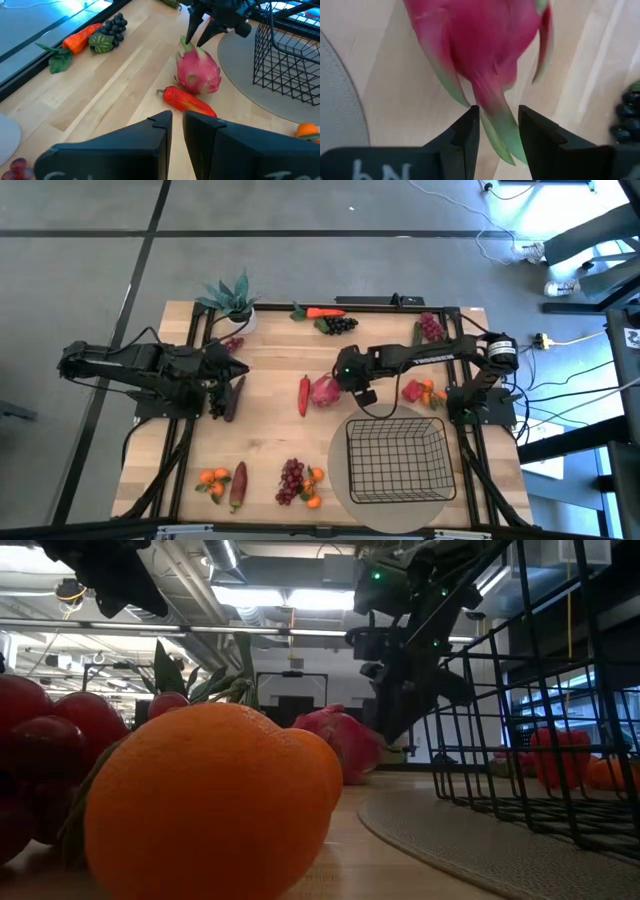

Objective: Build produce basket
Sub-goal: Put the dragon fruit into the wire basket

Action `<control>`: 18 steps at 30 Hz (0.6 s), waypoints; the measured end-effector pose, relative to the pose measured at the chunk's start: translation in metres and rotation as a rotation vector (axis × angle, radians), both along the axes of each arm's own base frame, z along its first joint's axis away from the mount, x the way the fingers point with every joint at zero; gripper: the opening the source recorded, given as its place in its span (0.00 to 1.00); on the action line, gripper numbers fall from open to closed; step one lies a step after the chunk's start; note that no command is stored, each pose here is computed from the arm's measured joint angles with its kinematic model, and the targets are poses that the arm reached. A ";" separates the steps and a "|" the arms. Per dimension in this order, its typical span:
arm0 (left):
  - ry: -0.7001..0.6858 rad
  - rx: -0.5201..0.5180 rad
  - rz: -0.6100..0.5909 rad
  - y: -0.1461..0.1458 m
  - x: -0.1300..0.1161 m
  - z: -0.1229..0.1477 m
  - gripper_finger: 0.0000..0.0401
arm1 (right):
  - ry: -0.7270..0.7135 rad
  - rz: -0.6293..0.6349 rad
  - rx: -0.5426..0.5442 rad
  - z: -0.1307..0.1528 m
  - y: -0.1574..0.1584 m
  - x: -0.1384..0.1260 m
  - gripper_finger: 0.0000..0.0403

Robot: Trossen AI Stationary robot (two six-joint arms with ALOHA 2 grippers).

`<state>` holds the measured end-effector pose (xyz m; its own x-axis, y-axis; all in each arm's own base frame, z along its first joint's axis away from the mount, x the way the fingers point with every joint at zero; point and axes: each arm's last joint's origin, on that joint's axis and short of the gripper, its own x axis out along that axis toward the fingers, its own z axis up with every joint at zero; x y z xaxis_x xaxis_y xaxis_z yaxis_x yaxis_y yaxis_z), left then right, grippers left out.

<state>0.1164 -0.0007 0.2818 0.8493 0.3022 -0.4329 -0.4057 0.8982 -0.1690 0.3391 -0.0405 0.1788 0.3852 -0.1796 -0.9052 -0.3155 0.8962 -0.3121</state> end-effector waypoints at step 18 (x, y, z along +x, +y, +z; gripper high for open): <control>0.000 0.000 0.000 0.000 0.000 0.000 0.09 | 0.049 -0.019 0.015 -0.011 0.001 0.002 0.02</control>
